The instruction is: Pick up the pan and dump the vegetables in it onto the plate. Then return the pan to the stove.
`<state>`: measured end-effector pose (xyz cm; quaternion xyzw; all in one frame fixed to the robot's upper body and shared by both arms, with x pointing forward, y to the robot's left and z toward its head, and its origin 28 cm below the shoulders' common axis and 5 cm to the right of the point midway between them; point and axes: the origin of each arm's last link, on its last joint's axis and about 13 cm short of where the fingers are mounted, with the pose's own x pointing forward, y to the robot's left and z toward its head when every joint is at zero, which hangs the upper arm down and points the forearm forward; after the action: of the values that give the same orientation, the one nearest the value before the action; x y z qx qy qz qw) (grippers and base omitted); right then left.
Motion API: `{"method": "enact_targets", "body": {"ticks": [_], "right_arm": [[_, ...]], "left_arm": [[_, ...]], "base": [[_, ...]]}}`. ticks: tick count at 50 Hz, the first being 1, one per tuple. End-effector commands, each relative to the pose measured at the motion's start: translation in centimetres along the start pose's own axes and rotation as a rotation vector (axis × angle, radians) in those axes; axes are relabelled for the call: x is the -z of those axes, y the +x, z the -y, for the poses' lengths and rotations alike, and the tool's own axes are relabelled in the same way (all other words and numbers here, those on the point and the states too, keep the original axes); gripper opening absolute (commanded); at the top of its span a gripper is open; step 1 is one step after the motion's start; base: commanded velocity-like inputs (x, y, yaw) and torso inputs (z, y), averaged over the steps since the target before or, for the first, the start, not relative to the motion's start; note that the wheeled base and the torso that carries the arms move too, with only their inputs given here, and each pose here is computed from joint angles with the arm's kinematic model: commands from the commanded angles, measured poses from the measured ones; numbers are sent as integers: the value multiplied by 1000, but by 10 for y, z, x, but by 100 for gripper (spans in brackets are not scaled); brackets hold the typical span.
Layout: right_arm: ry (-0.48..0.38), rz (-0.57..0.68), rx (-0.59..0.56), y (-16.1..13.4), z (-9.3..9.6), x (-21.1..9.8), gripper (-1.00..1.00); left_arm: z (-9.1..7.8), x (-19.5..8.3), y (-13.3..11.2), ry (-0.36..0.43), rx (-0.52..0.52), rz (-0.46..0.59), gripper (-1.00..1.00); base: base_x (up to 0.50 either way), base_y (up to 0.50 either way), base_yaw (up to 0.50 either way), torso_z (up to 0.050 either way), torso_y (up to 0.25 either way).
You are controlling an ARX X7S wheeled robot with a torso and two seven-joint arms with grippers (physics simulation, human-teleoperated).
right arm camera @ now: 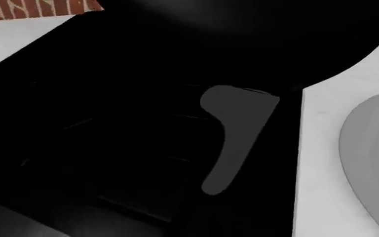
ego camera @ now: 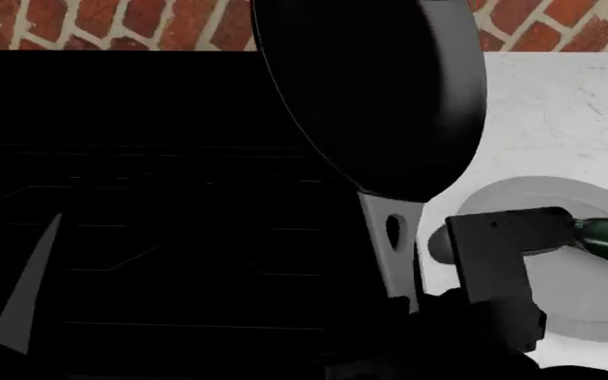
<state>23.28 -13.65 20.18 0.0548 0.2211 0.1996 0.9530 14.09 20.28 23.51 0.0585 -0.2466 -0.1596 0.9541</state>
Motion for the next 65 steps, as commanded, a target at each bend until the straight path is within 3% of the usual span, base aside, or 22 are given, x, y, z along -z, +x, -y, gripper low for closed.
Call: {"method": "enact_targets", "body": {"ticks": [1,4,12,24,40,48,53,65], "right_arm": [[-464,108,107,-30,-38,-22,-100],[-547,89,177,-35,-41,-25,-100],[-605,54,240,-37,-40,-38,-100],[-793,-150,401,-50,-38,-65,-100],[-813,-320,385,-30,-32,-73,-100],[-811,-358,335,-12,-33,-76,-100],[-764,-370,278,-4,-32,-77,-100],[-773,-399,274,17,-28,-71,-100]], "left_arm": [[-5,13,-12,13,-31,-153,100],[-6,15,-14,3,-38,-157,100],[-10,16,-19,-9,-59,-156,100],[-12,17,-23,-22,-70,-154,100],[-13,18,-25,-25,-81,-149,100],[-13,17,-23,-23,-81,-146,100],[-14,16,-23,-22,-84,-143,100],[-15,18,-24,-26,-88,-144,100]], "base": [[0,0,0,0,0],[0,0,1,0,4],[0,0,0,0,3],[0,0,0,0,2],[0,1,0,0,3],[0,0,0,0,2],[0,1,0,0,2],[0,0,0,0,3]]}}
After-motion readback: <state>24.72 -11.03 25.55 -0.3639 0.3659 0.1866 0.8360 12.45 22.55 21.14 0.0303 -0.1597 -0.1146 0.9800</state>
